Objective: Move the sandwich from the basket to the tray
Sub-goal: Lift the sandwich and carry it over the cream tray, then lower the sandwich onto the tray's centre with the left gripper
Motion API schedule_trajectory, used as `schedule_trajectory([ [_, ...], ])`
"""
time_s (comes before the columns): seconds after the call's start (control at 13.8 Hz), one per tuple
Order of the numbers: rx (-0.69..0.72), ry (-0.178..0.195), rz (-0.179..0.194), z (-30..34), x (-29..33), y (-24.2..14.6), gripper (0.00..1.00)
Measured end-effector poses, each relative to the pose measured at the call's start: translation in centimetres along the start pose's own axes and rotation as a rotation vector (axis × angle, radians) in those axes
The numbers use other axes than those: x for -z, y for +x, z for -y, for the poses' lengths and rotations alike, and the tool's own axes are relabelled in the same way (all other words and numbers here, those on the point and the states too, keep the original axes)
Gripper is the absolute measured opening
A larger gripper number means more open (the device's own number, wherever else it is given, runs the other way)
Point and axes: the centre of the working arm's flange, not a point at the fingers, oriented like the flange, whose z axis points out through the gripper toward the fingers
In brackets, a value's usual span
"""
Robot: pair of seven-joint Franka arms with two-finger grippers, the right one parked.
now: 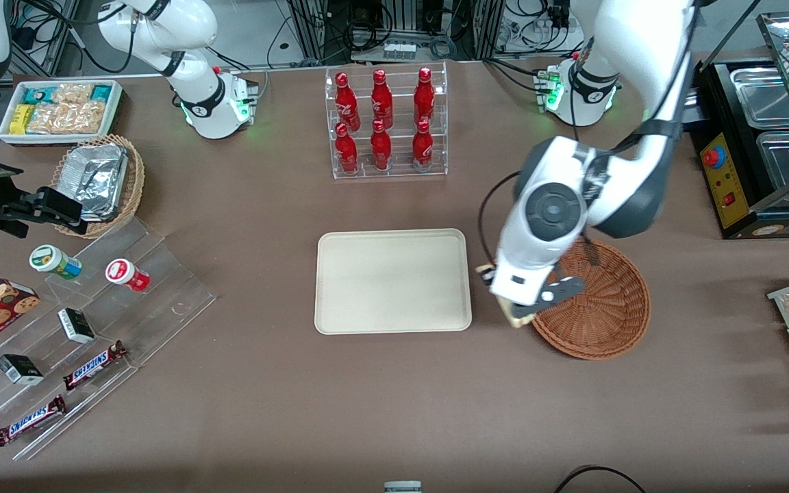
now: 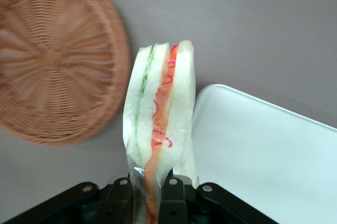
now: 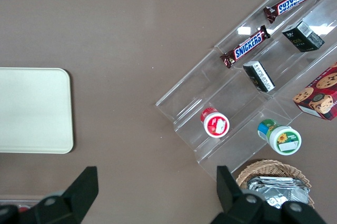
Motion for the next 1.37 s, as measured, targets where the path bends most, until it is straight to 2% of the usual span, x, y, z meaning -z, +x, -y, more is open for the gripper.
schedule_trajectory([
  [0.14, -0.039, -0.006, -0.005, -3.5, -1.7, -1.3, 0.17],
  [0.51, -0.099, 0.038, 0.015, -7.5, -7.6, -3.1, 0.17],
  [0.72, -0.147, 0.058, -0.012, -9.7, -9.1, -4.6, 0.17],
  [0.94, -0.189, 0.057, -0.05, -11.5, -10.6, -5.8, 0.17],
  [1.16, -0.233, 0.066, -0.059, -12.5, -11.1, -7.1, 0.17],
  [1.37, -0.265, 0.08, -0.05, -13.0, -12.3, -8.0, 0.17],
])
